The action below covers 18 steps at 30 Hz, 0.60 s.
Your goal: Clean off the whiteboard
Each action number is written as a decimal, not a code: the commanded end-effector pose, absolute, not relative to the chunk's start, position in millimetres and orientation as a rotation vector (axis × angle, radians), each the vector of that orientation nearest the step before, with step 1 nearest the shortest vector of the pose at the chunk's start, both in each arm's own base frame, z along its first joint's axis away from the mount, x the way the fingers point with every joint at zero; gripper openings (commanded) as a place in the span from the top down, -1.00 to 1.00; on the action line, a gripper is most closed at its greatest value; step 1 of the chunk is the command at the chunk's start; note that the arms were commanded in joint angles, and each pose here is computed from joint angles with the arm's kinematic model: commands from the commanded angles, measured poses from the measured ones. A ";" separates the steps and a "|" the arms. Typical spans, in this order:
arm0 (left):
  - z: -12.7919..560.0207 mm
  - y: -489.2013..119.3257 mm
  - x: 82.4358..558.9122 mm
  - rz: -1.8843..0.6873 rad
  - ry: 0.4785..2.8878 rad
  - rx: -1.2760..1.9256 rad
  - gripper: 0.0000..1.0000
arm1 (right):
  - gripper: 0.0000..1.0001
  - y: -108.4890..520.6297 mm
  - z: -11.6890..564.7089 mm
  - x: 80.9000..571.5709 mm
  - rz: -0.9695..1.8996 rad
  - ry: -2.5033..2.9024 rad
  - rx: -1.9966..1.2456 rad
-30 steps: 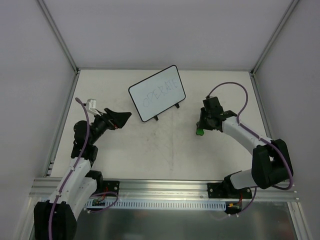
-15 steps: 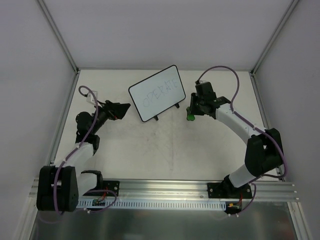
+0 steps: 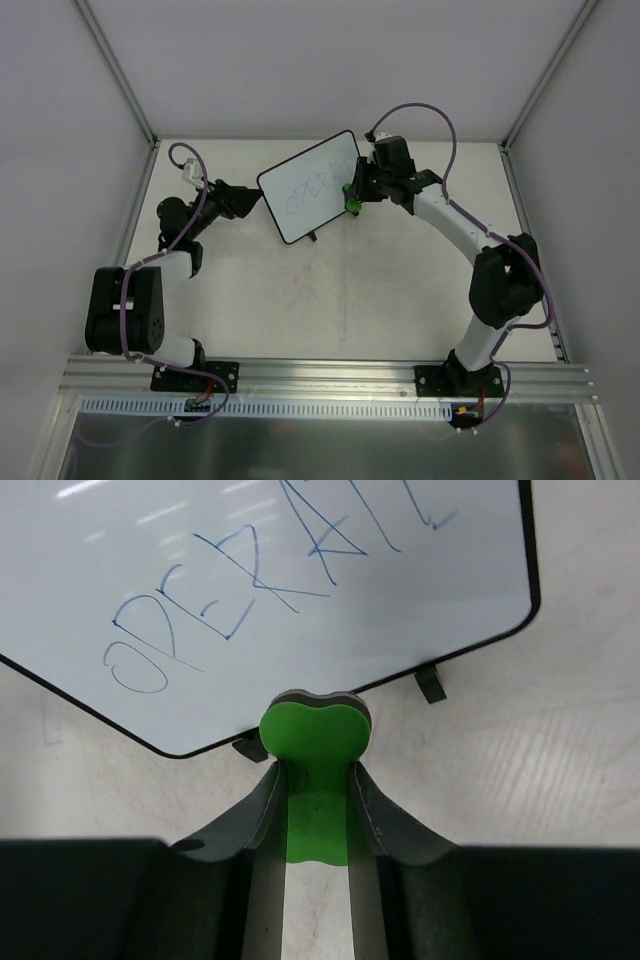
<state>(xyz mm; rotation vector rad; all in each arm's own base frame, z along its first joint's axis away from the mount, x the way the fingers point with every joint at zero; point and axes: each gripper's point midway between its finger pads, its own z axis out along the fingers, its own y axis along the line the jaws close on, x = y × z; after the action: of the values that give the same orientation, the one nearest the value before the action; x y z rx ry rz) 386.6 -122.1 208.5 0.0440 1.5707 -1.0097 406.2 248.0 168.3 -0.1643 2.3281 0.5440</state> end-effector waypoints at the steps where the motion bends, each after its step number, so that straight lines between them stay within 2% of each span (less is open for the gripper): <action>1: 238.1 -123.0 397.7 -0.957 1.456 0.176 -0.48 | 0.99 280.9 194.9 419.7 0.652 2.228 -0.270; 6: 227.4 -117.8 423.0 -0.927 1.495 0.142 -0.32 | 0.99 312.5 209.0 432.6 0.634 2.155 -0.377; 12: 213.2 -117.8 441.1 -0.941 1.506 0.120 -0.29 | 0.99 333.1 203.3 440.1 0.656 2.154 -0.405; 15: 205.3 -121.1 451.0 -0.974 1.519 0.123 -0.13 | 0.99 343.7 198.3 441.4 0.636 2.141 -0.466; 18: 203.0 -122.4 456.5 -0.999 1.505 0.113 -0.08 | 0.99 351.6 198.2 442.1 0.629 2.122 -0.484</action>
<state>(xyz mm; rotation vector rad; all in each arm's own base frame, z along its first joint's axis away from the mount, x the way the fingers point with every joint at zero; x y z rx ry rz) 449.6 -120.0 171.0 0.0229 1.6329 -1.0037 434.7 336.9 178.4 -0.4317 2.2098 0.6242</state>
